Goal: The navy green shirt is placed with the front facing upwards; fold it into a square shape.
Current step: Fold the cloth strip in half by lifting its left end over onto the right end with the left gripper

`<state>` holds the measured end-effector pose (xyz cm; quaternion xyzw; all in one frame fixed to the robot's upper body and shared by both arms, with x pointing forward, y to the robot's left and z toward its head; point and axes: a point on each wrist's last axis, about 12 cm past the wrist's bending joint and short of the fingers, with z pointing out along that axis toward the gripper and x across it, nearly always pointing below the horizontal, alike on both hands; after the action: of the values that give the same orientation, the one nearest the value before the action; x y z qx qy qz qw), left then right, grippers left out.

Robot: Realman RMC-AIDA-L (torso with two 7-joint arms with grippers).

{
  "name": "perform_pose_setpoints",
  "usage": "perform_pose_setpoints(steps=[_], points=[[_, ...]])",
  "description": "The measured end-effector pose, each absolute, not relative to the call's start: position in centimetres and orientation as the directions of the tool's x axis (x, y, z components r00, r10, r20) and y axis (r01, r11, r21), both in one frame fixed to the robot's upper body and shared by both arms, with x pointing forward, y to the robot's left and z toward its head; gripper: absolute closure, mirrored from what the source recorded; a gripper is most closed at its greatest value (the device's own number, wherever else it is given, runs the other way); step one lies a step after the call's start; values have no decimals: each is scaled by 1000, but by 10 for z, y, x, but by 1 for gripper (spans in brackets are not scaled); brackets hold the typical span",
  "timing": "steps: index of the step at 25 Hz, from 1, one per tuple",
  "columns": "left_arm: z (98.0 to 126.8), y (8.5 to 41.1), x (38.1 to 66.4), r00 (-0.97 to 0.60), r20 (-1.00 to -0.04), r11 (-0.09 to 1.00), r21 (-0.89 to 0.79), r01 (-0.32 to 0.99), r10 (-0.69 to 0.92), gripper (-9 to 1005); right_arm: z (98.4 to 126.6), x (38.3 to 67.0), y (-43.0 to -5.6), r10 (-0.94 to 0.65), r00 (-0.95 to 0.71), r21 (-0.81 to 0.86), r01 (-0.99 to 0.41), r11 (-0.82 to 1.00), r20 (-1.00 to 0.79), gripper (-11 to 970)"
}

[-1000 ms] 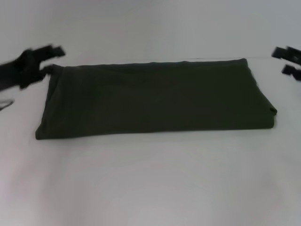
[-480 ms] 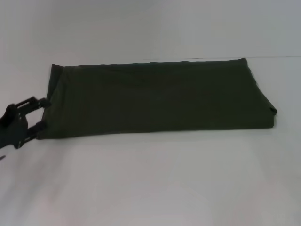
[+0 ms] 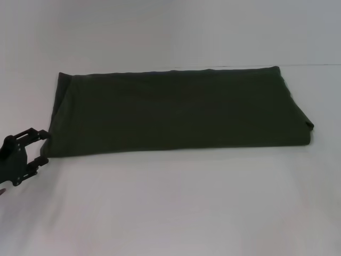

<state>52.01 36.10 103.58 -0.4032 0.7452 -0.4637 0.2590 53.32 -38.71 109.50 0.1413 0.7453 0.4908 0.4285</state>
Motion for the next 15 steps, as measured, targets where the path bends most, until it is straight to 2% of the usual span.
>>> perform_pose_setpoints(steps=[15], points=[[1032, 362, 528, -499, 9, 231, -879, -417, -866, 290, 1093, 532, -388, 638, -593, 857, -199, 475, -491, 37]])
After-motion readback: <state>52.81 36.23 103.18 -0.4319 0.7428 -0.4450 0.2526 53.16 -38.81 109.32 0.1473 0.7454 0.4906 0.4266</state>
